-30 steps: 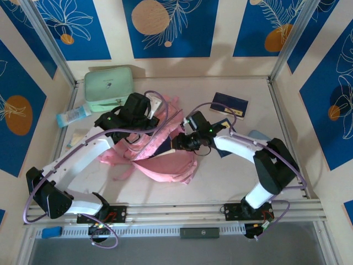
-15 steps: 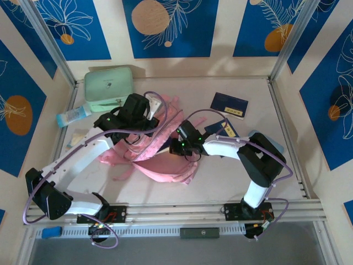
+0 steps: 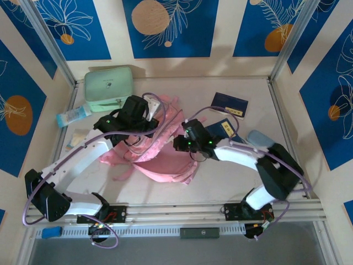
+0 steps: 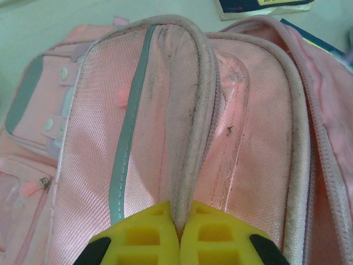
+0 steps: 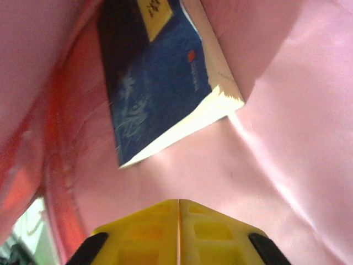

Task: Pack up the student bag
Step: Place the book in the student bag, then close the student bag at the center of the table, then move the student bag to the center of the table, then move the book to the center of the table.

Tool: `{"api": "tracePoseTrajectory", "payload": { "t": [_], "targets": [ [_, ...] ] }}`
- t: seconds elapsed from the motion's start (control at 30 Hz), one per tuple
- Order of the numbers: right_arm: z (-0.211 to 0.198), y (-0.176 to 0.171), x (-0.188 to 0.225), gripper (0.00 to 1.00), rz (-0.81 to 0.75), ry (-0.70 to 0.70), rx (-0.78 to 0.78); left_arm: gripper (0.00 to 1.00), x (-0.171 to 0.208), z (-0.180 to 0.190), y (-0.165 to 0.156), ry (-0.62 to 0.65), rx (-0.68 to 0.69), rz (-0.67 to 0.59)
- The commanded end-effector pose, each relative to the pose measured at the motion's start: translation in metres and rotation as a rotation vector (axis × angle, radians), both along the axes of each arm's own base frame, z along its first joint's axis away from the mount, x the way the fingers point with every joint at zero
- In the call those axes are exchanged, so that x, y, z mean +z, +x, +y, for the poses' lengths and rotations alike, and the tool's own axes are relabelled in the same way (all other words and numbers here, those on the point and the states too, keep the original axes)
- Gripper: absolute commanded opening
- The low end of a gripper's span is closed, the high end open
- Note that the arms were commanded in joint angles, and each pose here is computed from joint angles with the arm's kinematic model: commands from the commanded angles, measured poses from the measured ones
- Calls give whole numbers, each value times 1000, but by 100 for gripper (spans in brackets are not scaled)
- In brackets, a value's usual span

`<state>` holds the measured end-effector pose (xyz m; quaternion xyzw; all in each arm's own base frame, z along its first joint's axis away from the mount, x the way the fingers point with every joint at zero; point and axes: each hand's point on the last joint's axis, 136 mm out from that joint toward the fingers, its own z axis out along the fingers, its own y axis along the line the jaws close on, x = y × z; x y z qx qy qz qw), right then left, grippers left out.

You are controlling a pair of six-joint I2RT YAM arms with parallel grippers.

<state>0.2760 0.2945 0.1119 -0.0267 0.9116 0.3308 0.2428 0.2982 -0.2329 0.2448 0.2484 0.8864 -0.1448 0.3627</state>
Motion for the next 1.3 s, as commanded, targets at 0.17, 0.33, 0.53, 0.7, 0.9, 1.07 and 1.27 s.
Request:
{"api": "tracePoseTrajectory", "payload": {
  "t": [0.17,0.33,0.53,0.7,0.9,1.07,1.27],
  "targets": [
    [-96,-37,29,26,101,-59,-90,4,-32,-20,-15,-178,10,120],
    [-147,-32,40,36,187,-43,-206,35,-68,-36,-34,-224,10,206],
    [-187,-9,33,45,277,-44,-309,53,-84,-67,-59,-327,79,232],
    [-216,21,17,51,318,-58,-416,60,-94,-109,-72,-518,112,254],
    [-243,53,-1,55,340,-82,-504,63,-107,-142,-72,-552,131,295],
    [-265,76,-15,57,390,-84,-587,63,-107,-172,-72,-577,121,283],
    [-282,107,-35,58,395,-158,-626,63,-111,-202,-74,-553,97,290]
  ]
}}
